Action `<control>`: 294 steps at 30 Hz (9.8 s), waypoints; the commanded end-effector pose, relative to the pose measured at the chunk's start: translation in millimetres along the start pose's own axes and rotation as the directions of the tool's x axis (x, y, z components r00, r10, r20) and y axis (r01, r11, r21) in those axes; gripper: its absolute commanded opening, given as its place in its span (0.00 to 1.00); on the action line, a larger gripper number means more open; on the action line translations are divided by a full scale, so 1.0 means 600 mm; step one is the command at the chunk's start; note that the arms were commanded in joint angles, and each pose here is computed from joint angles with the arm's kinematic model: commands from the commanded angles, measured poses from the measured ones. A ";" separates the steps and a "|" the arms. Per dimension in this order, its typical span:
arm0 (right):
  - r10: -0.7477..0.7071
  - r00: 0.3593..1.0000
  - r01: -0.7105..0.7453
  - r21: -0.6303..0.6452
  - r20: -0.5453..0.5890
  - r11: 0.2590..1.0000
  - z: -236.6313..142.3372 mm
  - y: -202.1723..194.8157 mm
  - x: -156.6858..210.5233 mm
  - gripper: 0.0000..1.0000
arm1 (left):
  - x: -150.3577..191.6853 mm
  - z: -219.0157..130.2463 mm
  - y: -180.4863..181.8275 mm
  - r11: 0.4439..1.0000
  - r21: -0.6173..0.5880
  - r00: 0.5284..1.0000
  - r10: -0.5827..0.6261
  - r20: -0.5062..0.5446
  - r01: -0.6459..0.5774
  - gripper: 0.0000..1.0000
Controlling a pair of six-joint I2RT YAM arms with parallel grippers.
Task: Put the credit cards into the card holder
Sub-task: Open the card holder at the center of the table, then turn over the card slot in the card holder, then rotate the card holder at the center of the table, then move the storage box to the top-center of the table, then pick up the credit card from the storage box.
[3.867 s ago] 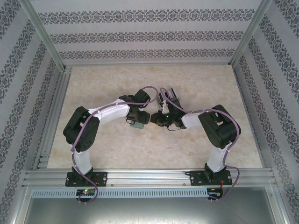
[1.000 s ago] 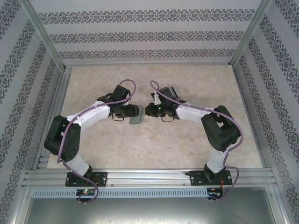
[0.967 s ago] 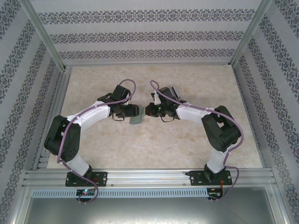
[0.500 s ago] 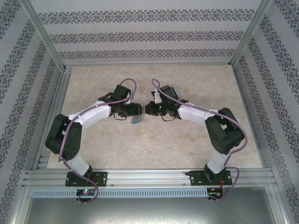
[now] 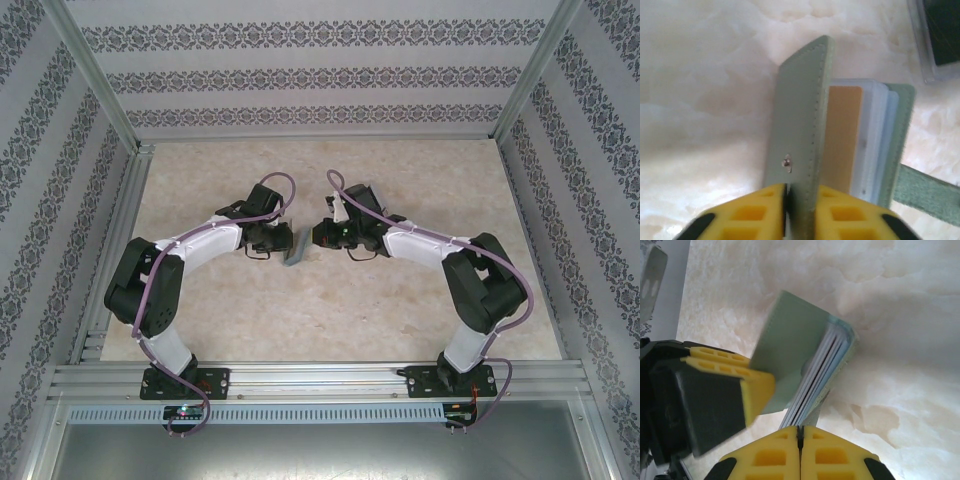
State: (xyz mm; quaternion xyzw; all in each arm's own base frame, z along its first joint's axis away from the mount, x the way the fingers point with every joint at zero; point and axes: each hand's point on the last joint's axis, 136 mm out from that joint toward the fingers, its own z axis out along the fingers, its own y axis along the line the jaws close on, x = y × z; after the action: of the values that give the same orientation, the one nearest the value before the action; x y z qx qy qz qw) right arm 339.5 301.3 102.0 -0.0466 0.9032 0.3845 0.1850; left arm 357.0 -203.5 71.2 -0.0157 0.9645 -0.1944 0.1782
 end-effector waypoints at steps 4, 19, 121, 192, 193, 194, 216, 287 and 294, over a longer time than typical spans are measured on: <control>0.041 0.999 -0.041 0.080 -0.001 0.996 -0.023 -0.081 0.016 0.08 | 0.005 -0.007 0.019 0.999 -0.038 1.000 -0.012 0.027 0.013 0.00; 0.066 0.998 -0.065 0.118 -0.013 0.991 -0.065 -0.113 0.006 0.40 | 0.073 0.023 0.044 0.971 0.067 0.969 -0.236 0.076 0.231 0.00; 0.017 0.973 -0.009 0.033 -0.228 0.999 0.030 -0.020 0.047 0.48 | 0.109 0.055 0.012 0.955 0.122 0.955 -0.282 0.094 0.270 0.00; 0.064 0.966 -0.014 0.197 -0.251 0.980 0.006 -0.122 0.068 0.48 | -0.002 0.022 -0.017 0.989 0.090 0.985 -0.130 0.110 0.120 0.39; 0.059 0.967 -0.012 0.185 -0.247 0.983 0.004 -0.116 0.067 0.48 | -0.015 0.019 -0.019 0.989 0.099 0.986 -0.124 0.113 0.113 0.40; 0.055 0.965 -0.012 0.169 -0.255 0.985 0.001 -0.107 0.069 0.48 | -0.027 0.016 -0.020 0.990 0.099 0.986 -0.116 0.116 0.105 0.40; 0.061 0.954 -0.012 0.166 -0.293 0.986 0.029 -0.110 0.104 0.47 | 0.003 0.077 0.021 0.990 0.074 0.993 -0.121 -0.010 0.122 0.33; 0.090 0.996 -0.078 0.334 -0.019 0.939 -0.133 -0.249 -0.234 0.49 | -0.129 0.124 -0.234 0.932 0.357 0.997 -0.076 0.019 0.064 0.45; 0.069 0.996 -0.047 0.329 -0.058 0.943 -0.114 -0.235 -0.228 0.49 | -0.124 0.148 -0.237 0.928 0.365 0.997 -0.081 -0.005 0.078 0.46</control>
State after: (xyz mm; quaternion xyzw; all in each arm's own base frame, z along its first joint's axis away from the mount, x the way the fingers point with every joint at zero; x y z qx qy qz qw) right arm 482.9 135.7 102.6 0.0160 0.9603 0.2254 0.1635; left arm 445.5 -352.1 75.0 -0.0202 0.9153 -0.3610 0.1776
